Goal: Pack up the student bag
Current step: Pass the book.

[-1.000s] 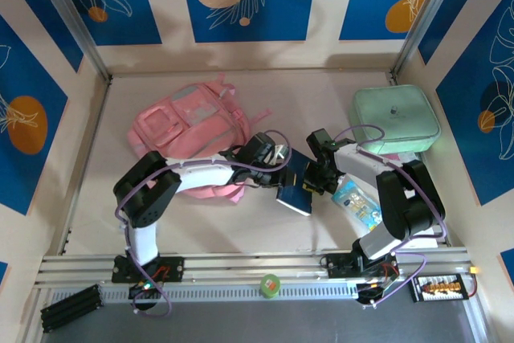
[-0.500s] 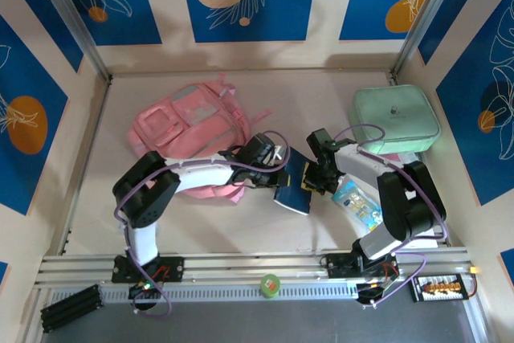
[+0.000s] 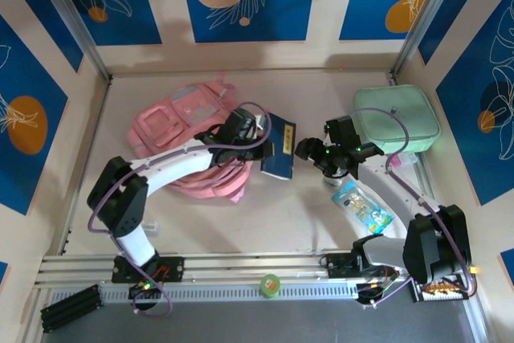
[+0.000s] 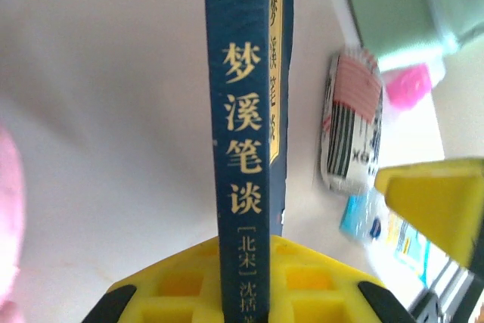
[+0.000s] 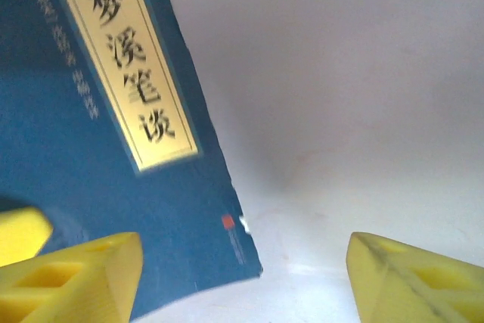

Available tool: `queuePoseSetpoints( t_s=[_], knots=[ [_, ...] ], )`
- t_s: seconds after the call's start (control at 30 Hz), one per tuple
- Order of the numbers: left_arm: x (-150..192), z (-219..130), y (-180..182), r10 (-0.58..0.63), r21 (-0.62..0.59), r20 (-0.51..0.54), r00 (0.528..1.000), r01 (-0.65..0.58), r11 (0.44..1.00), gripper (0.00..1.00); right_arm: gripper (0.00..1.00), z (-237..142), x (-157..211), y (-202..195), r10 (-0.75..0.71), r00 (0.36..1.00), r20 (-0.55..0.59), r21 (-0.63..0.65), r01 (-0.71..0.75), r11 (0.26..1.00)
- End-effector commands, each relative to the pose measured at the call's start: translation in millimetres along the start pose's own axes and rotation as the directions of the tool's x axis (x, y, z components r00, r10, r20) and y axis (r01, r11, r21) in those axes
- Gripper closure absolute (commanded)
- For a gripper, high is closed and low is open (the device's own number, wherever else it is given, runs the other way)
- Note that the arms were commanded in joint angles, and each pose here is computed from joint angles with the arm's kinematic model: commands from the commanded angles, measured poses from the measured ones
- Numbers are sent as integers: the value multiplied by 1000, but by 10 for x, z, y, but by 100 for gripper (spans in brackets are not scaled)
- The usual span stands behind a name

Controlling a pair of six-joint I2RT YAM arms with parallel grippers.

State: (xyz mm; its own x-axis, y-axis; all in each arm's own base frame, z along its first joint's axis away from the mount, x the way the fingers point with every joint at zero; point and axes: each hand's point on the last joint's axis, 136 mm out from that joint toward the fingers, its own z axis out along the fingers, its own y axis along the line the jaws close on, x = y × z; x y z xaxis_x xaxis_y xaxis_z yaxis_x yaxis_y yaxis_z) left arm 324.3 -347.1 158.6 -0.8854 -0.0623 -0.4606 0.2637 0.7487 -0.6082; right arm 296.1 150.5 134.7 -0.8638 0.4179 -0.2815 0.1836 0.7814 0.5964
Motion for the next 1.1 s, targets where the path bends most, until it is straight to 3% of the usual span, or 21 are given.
queuePoseSetpoints(
  t_s=[0.0, 0.17, 0.57, 0.83, 1.07],
  knots=[
    [-530, -311, -161, -51, 62, 206, 977, 39, 997, 100, 22, -90, -27, 414, -53, 999, 2, -216, 53, 975],
    [-859, -582, -197, -231, 206, 417, 879, 156, 966, 100, 18, -259, -215, 825, 12, 1000, -25, -466, -22, 884],
    [-1066, -1052, -137, -508, 432, 538, 673, 298, 851, 100, 16, -217, -416, 1294, 129, 974, -185, -652, -220, 725],
    [-1173, -1254, -260, -555, 508, 543, 630, 280, 815, 100, 19, -116, -327, 1535, 145, 964, -224, -659, -259, 706],
    [-1255, -1242, -419, -630, 617, 480, 611, 275, 737, 100, 23, -130, -390, 1757, 161, 973, -165, -724, -230, 651]
  ],
)
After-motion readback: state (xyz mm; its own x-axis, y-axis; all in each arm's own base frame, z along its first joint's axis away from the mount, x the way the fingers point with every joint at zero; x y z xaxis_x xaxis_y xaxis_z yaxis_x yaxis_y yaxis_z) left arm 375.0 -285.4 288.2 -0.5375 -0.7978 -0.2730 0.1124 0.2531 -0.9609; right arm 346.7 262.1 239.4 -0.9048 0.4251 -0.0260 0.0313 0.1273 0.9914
